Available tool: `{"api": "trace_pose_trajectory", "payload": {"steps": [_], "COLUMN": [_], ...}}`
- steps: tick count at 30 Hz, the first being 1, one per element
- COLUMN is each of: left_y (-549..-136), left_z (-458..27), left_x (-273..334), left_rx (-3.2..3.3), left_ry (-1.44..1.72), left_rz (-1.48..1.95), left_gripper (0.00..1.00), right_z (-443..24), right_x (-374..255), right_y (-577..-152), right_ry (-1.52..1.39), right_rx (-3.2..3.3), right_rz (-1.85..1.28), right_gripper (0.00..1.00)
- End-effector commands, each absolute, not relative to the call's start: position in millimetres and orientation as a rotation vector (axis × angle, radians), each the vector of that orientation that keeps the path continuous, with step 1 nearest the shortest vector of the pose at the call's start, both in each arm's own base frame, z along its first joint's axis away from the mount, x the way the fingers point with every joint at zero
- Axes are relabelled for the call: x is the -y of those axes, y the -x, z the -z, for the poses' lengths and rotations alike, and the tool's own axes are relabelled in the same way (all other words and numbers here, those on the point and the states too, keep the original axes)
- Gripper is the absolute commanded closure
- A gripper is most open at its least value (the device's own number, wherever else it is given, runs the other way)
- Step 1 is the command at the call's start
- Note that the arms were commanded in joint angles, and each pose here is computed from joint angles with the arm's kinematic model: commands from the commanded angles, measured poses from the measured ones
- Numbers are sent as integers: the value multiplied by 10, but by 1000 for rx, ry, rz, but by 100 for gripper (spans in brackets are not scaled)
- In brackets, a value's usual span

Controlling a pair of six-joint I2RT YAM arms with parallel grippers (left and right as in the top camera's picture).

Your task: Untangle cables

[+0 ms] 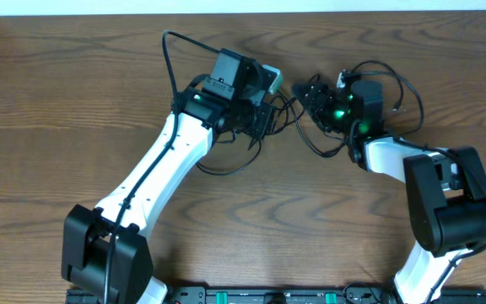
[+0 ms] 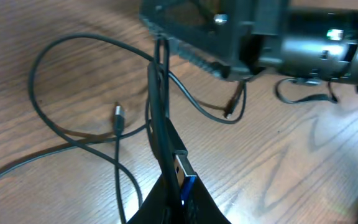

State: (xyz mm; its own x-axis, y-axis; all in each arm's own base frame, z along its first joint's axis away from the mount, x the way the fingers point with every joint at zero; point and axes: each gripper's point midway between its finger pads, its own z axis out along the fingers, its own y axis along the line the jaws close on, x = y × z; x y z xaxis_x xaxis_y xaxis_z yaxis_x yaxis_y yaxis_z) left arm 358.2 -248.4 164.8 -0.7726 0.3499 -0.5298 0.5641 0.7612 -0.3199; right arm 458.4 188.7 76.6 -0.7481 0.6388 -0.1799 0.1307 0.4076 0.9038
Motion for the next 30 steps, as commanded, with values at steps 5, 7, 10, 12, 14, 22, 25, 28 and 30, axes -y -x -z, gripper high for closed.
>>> {"api": "trace_pose_trajectory", "payload": {"steps": [5,7,10,12,14,22,25,28,30], "left_y": [-3579,-3598,-3646,-3665,-3662,-3650,-3642,-3626,-3613], "left_z": [-1666,-1655,-1634,-1626,-1626,-1629,-1626,-1628,-1632], "left_x": [2527,2501,2440,2414,2416,2429,2430,2450,2471], "left_rx": [-2496,-2499,-2504,-2507,-2507,-2507,-2514,-2517,-2515], "left_ry": [-724,-717,-699,-692,-692,-695,-686,-685,-691], "left_rz": [662,637,577,553,555,568,574,584,595], "left_gripper": [92,93,92,92,92,92,92,92,92], "right_z": [-823,-834,-834,-824,-820,-782,-752,-746,-741], "right_x": [-1848,-1849,-1853,-1851,-1837,-1781,-1744,-1731,-1726], "right_y": [-4710,-4714,-4710,-4706,-4706,-4727,-4744,-4774,-4785], "right_ry": [-721,-718,-715,-718,-720,-729,-753,-770,-779], "right_rx": [-2087,-2082,-2084,-2088,-2091,-2091,-2087,-2067,-2059], "right_rz": [-1292,-1293,-1296,-1294,-1296,-1252,-1221,-1178,-1157], "right_gripper": [40,64,78,82,88,83,78,73,79]}}
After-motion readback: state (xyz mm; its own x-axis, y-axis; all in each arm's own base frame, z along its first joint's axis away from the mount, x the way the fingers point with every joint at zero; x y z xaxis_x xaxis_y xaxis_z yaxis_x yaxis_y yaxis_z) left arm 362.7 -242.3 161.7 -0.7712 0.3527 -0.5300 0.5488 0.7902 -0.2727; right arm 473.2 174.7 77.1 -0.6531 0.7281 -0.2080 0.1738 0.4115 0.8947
